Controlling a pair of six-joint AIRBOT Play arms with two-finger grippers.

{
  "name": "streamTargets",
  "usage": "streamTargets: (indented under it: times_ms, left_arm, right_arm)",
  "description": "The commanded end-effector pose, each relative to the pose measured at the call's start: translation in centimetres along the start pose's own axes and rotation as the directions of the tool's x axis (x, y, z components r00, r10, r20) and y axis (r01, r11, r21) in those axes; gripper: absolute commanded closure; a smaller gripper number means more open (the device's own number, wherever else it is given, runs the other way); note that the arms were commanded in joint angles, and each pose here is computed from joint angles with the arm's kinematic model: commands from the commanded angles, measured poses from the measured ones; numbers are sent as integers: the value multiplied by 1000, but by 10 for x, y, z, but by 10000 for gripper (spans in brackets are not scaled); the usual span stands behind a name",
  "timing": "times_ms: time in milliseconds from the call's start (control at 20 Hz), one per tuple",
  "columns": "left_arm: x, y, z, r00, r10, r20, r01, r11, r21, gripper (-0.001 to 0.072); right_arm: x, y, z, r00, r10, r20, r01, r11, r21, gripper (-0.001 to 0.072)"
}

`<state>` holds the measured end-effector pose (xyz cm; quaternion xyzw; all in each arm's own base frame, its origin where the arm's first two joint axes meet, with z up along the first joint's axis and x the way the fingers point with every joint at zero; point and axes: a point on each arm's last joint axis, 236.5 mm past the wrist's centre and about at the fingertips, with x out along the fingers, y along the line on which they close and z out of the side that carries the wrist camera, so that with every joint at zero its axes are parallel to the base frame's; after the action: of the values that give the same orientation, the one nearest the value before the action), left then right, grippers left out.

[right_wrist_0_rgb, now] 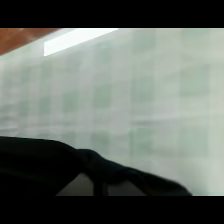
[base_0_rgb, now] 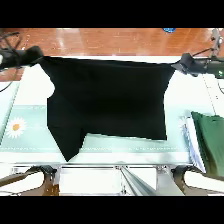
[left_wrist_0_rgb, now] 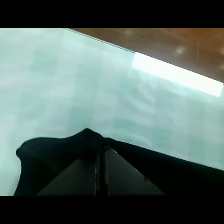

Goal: Fold the shirts.

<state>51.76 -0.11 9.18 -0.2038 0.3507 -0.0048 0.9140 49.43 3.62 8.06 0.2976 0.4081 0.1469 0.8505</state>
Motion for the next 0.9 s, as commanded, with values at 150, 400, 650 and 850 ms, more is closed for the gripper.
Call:
streamTargets:
  times_ms: [150,400,650,850]
  left_arm:
    - [90,12,-63,976,17,-219,-45,992,-121,690]
    - [75,28,-102,910,29,-413,-15,999,37,689]
    - [39,75,-147,769,125,-627,-56,990,127,690]
    - [35,74,-178,687,119,-717,-47,992,119,689]
  right_arm:
    - [74,-41,22,996,39,-76,-30,993,117,694]
    - [58,-51,-40,939,37,-343,-15,998,65,694]
    - [23,-95,-126,743,-127,-657,134,990,-40,693]
    - [43,-104,-136,774,-121,-622,156,988,2,693]
